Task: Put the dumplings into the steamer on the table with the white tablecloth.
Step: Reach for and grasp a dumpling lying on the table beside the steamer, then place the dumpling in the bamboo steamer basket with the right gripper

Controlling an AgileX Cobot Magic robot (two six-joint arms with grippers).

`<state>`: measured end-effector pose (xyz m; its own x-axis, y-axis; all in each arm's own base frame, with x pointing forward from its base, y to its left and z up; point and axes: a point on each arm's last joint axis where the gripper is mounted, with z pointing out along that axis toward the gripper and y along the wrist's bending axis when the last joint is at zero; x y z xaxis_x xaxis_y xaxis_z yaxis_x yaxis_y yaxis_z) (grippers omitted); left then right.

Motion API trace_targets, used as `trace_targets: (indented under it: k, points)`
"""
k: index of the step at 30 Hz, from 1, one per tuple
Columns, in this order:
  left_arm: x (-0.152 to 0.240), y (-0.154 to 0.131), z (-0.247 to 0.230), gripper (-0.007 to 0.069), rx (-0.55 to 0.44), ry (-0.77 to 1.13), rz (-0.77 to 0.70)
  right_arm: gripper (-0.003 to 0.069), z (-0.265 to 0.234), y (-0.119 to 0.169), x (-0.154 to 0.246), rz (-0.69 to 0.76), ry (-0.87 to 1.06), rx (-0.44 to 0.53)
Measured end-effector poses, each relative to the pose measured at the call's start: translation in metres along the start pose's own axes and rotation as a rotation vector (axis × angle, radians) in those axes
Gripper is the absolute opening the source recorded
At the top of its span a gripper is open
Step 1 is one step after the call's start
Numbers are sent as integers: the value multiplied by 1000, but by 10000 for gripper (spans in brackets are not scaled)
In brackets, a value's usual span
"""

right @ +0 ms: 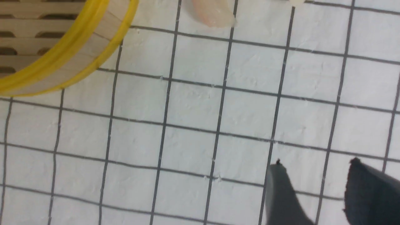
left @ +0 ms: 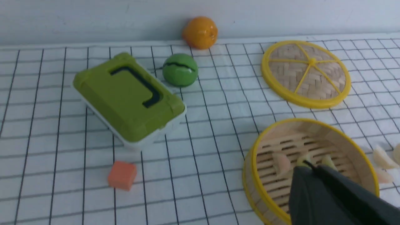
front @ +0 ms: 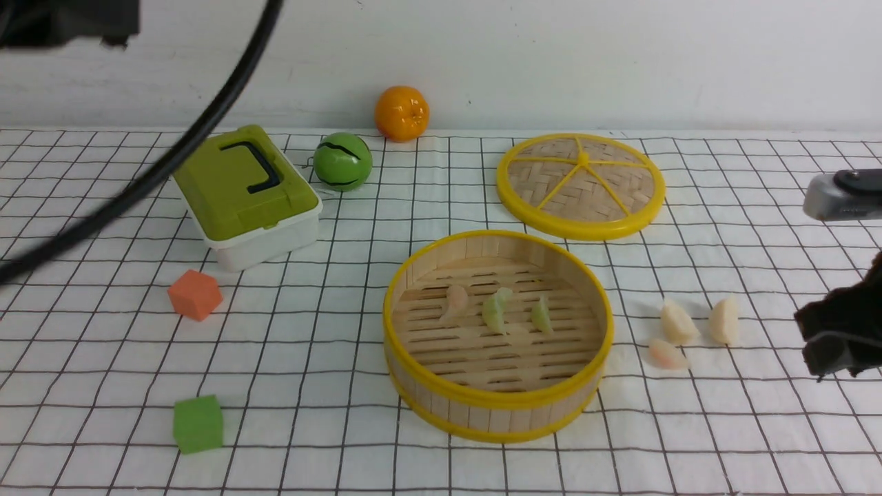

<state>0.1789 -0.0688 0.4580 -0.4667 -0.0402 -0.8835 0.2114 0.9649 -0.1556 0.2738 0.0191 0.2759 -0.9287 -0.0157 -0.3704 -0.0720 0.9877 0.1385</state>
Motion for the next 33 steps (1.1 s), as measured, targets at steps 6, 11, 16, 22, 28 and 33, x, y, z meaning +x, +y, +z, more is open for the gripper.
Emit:
trace_targets:
  k: [6, 11, 16, 22, 28, 33]
  points:
    - [64, 19, -16, -13, -30, 23, -4, 376, 40, -8, -30, 39, -69, 21]
    - [113, 35, -18, -13, -80, 35, 22, 358, 72, -14, -63, 112, -131, 30]
    - [152, 46, -15, -13, -110, 84, 34, 361, 116, -22, -86, 182, -116, 48]
    - [174, 48, 1, -13, -90, 61, 74, 368, 156, -33, -93, 215, -77, 97]
    - [181, 47, 9, -13, -61, 15, 103, 260, 160, -34, -95, 218, -67, 104]
    - [179, 46, 9, -13, -51, -11, 112, 260, 149, -32, -92, 220, -28, 104]
